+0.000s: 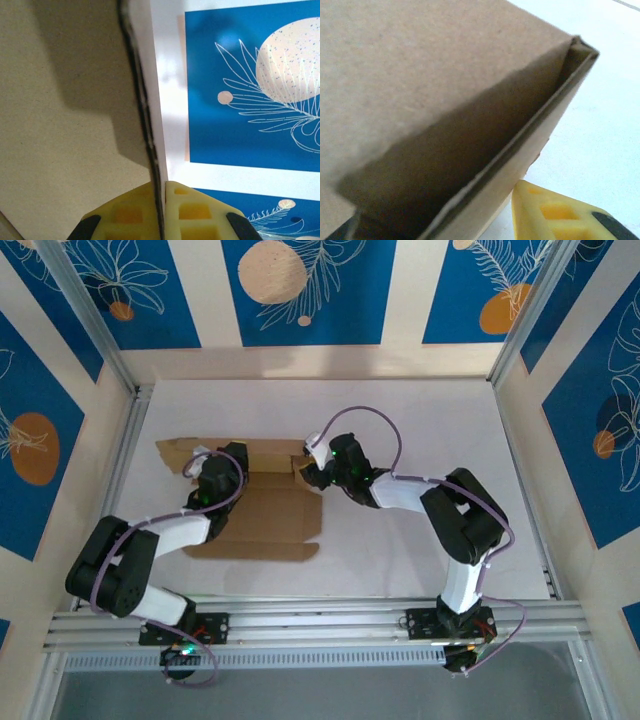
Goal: Fold the paper box
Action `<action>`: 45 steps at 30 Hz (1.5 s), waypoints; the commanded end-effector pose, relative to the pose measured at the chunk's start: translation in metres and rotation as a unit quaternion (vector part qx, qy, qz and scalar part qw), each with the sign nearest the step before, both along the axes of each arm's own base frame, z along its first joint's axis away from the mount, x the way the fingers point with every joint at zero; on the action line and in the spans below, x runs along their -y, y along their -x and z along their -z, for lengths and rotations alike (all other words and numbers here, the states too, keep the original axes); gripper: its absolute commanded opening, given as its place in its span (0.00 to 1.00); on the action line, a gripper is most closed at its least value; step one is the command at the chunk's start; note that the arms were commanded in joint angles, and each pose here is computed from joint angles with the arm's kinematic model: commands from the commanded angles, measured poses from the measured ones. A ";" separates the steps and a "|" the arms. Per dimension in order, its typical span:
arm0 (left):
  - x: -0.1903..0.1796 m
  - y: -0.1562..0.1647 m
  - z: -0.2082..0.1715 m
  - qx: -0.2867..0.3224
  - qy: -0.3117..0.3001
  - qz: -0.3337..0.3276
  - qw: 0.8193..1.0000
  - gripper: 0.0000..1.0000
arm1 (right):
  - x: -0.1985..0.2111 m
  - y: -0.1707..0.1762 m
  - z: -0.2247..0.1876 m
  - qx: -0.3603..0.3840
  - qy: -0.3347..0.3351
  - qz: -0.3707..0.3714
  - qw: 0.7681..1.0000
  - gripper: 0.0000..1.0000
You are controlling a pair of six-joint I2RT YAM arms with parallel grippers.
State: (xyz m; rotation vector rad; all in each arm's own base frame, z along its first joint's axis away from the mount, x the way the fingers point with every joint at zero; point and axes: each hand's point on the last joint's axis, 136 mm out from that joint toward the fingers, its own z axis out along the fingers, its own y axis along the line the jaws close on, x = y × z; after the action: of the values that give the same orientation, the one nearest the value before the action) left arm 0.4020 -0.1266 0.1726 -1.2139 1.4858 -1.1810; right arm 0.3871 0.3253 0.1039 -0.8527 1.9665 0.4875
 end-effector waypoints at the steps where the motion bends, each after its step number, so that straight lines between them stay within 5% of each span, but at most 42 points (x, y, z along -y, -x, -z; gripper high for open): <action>1: 0.013 0.019 0.023 -0.045 -0.021 0.028 0.998 0.00 | 0.006 -0.018 0.005 0.008 0.002 0.065 0.998 0.42; 7: 0.021 0.026 0.019 -0.045 -0.012 0.030 0.998 0.00 | -0.001 -0.023 0.009 0.018 0.017 0.084 0.996 0.46; 15: 0.016 0.031 0.017 -0.053 -0.016 0.017 0.998 0.00 | 0.001 -0.025 0.008 0.022 0.021 0.090 0.995 0.24; 24: 0.016 0.052 0.006 -0.078 -0.019 -0.008 0.997 0.00 | 0.014 -0.047 0.012 0.028 0.064 0.163 0.984 0.27; 39: 0.027 0.071 -0.005 -0.097 -0.016 -0.012 0.995 0.00 | 0.019 -0.061 0.015 0.058 0.119 0.216 0.967 0.01; 45: 0.046 0.061 -0.043 -0.023 -0.100 0.068 0.992 0.32 | 0.020 -0.058 0.010 0.047 0.094 0.167 0.980 0.00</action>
State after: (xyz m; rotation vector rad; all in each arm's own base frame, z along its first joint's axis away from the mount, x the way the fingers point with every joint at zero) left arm 0.3400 -0.1446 0.1770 -1.2971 1.6001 -0.9963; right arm 0.4342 0.3312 0.0980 -0.6103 2.0314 0.1381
